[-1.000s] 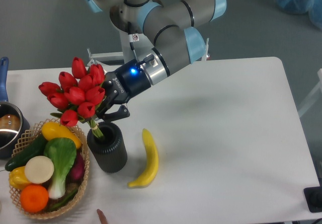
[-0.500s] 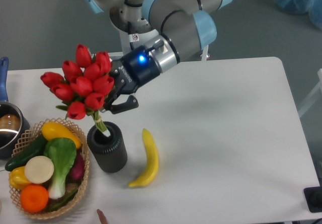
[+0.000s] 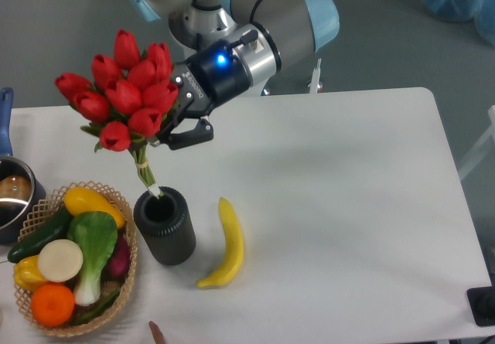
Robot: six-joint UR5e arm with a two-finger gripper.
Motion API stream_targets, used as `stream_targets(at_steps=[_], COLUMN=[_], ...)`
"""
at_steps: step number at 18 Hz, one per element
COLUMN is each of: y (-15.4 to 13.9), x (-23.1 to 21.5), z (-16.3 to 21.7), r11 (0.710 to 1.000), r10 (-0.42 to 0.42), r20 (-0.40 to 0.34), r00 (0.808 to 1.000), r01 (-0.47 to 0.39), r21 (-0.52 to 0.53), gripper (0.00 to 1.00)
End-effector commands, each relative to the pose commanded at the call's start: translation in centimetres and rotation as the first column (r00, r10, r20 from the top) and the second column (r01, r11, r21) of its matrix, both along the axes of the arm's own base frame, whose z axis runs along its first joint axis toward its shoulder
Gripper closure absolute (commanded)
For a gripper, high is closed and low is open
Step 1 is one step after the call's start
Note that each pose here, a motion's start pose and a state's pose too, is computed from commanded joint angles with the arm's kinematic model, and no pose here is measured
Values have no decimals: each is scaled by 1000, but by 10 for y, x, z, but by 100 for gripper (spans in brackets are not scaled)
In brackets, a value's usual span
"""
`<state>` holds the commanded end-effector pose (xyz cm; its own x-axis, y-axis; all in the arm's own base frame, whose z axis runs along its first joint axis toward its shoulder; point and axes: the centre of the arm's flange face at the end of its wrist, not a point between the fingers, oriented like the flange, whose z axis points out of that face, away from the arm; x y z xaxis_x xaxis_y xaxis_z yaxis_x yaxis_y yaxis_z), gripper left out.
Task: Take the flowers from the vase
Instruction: 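Lift the gripped tulips up out of the black vase, then carry the tulip bunch up and away from the vase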
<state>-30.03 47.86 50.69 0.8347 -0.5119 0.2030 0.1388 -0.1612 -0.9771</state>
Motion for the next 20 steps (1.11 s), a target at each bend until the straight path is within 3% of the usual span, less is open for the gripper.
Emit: stream_targets(at_steps=[9, 20], y=[-21, -63], x=[-60, -107], z=[-15, -33], r11=[994, 977], r10=[104, 211], r20=[-43, -24], r00=[994, 977], r01=[-105, -211], r21=[-23, -36], gripper=[44, 44])
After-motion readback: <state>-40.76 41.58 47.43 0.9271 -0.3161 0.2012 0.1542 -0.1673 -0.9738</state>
